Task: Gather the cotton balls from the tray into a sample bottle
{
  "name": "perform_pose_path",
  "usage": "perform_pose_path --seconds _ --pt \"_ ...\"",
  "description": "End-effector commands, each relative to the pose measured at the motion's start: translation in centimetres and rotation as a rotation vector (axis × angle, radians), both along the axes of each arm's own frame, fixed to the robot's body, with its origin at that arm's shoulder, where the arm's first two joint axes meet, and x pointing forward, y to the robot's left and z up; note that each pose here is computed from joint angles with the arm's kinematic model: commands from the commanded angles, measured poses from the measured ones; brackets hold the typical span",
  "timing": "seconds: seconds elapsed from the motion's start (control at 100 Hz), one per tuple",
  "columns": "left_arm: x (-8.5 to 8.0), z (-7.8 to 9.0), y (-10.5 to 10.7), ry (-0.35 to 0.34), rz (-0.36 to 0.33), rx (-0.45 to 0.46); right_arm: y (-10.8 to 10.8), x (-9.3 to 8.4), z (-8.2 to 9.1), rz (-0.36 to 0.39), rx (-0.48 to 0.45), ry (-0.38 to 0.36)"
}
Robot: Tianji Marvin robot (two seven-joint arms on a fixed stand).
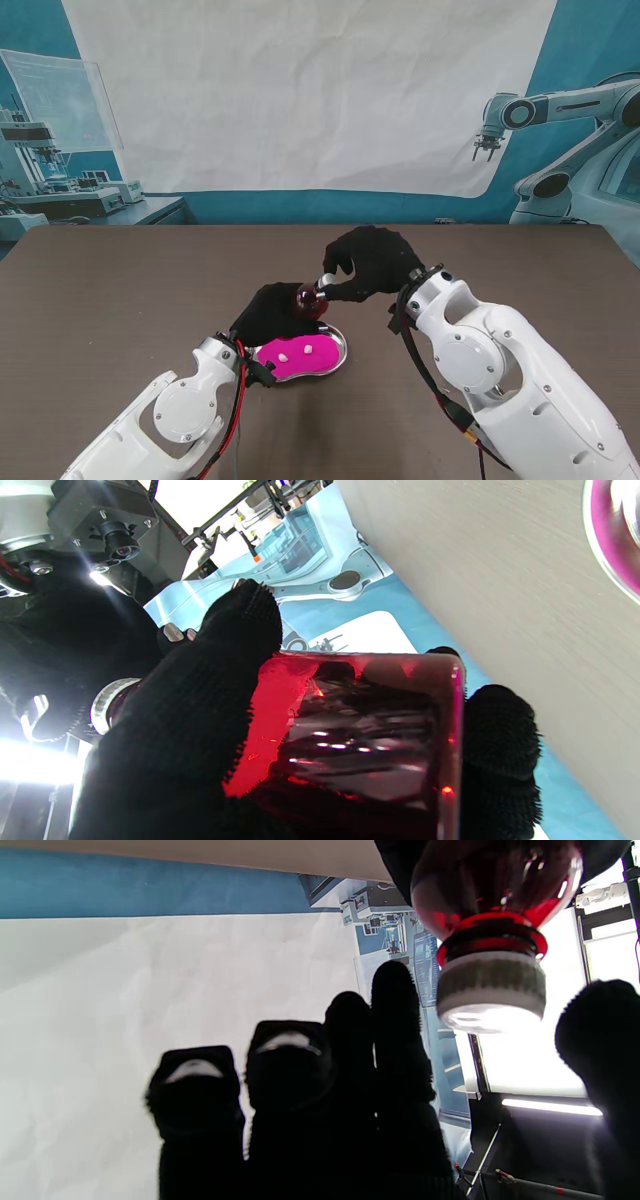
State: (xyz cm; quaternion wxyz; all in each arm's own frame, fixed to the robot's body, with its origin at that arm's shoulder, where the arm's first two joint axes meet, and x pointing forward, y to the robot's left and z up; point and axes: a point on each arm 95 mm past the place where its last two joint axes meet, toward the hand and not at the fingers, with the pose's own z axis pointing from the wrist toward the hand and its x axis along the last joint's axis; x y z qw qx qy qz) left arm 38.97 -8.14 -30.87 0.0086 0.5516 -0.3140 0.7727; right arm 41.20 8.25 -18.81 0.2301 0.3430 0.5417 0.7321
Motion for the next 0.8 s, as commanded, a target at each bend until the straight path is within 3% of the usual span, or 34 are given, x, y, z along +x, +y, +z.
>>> perform_pose_path --seconds 0.0,0.79 --pt "-0.13 -0.01 -0.34 0.008 -0.015 -0.003 0.47 -0.23 -0.18 0.021 -0.015 0.002" --pt "-0.3 0.0 -0.1 0.015 -0.008 0.003 0.62 -0.09 -0.36 0.105 0.013 -0.061"
